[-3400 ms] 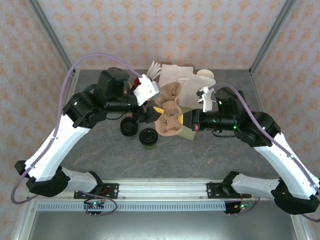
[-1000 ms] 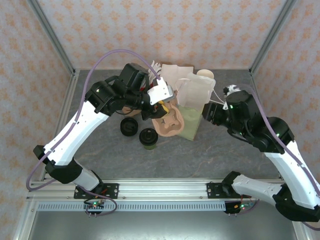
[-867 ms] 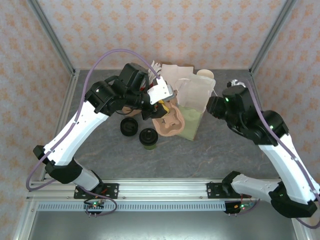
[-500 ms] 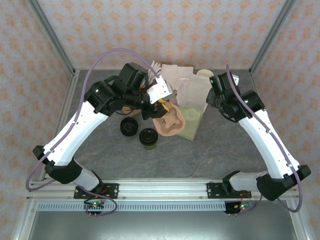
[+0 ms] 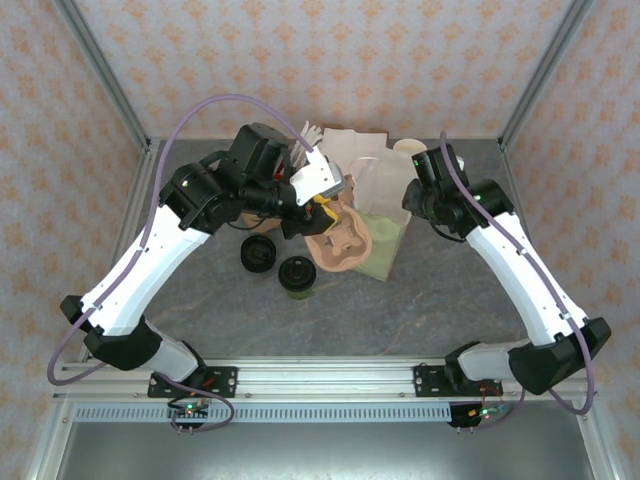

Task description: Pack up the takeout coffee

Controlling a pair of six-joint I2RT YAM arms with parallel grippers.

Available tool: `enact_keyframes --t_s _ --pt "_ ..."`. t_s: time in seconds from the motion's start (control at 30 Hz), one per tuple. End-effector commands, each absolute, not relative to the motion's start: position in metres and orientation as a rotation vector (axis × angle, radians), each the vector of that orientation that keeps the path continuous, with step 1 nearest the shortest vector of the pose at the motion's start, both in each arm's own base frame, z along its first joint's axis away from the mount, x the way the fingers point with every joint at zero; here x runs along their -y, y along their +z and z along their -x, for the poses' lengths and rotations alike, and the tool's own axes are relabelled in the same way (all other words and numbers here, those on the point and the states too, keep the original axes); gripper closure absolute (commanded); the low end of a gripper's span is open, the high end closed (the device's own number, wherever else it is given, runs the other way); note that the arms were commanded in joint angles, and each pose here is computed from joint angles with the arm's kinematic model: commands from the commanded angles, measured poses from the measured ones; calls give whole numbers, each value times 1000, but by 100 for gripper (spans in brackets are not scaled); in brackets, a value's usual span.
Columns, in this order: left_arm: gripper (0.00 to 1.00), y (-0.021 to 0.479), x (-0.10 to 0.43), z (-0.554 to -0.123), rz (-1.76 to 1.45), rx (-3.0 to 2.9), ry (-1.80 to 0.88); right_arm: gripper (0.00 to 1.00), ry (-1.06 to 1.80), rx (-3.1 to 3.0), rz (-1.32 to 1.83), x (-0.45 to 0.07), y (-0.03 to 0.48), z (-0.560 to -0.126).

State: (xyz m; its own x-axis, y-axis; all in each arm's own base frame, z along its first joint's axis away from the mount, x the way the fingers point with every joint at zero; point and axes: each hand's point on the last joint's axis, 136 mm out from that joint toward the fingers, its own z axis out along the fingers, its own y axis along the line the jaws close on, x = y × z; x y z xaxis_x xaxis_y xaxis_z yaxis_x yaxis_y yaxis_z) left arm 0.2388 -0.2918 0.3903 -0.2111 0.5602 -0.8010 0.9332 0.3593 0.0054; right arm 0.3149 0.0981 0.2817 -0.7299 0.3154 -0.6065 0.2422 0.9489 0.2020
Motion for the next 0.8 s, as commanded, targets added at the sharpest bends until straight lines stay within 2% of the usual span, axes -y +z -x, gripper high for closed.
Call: enact_keyframes --t_s 0.0,0.27,0.4,0.5,0.57,0.77 --pt "68 415 291 -231 -1270 -1824 -679 56 147 -2419 -419 -98 276 -320" --pt "67 422 292 -229 -1260 -1805 -706 70 126 -2423 -388 -98 270 -324" --pt "68 431 300 -222 -1251 -1776 -794 88 128 -2428 -343 -101 271 -326" --pt "68 438 306 -215 -1240 -1764 -879 97 140 -2427 -286 -103 278 -323" --pt "68 446 309 -210 -1231 -1747 -929 100 142 -2418 -248 -102 284 -319" --pt "67 469 314 -193 -1208 -1717 -1069 100 215 -2384 -85 -107 310 -297"
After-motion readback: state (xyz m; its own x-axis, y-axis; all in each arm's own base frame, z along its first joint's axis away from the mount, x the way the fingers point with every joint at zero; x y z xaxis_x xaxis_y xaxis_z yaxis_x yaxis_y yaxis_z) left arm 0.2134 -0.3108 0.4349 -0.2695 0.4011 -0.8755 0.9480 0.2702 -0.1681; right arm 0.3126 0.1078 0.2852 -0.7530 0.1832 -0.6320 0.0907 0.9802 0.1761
